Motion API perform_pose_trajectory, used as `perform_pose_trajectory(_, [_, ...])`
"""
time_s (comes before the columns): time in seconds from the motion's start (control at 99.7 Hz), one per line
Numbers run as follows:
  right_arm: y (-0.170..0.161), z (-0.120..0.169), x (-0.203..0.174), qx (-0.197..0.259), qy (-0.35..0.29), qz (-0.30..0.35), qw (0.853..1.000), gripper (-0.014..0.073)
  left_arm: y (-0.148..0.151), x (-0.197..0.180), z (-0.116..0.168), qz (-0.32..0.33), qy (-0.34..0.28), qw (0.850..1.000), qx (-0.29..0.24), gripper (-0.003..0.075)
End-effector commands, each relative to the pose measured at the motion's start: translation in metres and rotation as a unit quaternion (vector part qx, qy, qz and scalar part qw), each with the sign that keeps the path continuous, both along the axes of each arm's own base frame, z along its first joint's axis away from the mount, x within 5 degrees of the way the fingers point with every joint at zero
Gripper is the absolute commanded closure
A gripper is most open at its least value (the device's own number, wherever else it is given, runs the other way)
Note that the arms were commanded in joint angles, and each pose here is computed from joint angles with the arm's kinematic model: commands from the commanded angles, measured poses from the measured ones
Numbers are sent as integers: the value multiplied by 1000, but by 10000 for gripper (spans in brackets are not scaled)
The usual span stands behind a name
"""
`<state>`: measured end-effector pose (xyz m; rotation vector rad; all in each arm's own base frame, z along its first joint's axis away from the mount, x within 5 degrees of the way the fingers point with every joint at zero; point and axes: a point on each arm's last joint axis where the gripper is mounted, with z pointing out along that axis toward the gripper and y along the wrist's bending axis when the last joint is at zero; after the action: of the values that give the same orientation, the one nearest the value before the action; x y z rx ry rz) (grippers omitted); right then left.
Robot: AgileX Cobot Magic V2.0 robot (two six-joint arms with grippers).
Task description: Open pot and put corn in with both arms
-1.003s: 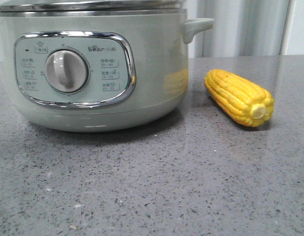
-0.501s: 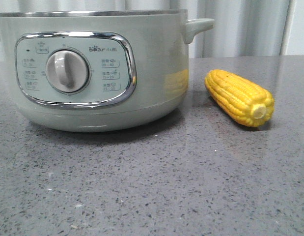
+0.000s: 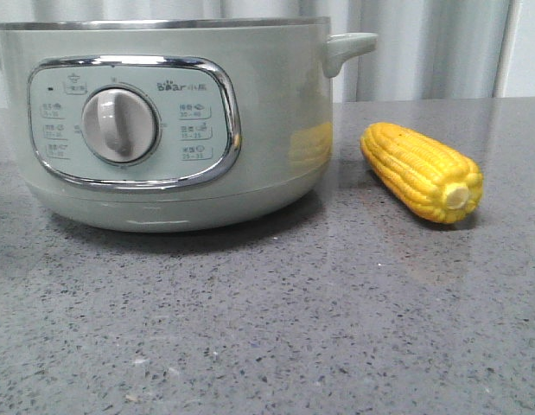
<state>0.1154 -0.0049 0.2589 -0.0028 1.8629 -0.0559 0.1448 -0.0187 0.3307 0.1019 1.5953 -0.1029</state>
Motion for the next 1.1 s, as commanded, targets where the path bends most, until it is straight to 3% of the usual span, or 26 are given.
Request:
perform_pose_trajectory(0.0, [-1, 20, 4, -6, -56, -2, 998, 652, 5, -8, 16, 13, -90, 996, -20, 741])
perform_pose_trajectory(0.451, [-1, 20, 4, -6, -56, -2, 998, 652, 12, -4, -32, 39, -50, 998, -26, 741])
perform_pose_trajectory(0.943, [-1, 19, 4, -6, -54, -2, 999, 652, 9, 42, -71, 35, -15, 999, -25, 740])
perform_pose_trajectory(1.093, [-1, 19, 4, -6, -54, -2, 999, 652, 8, 52, -81, 33, -2, 999, -22, 679])
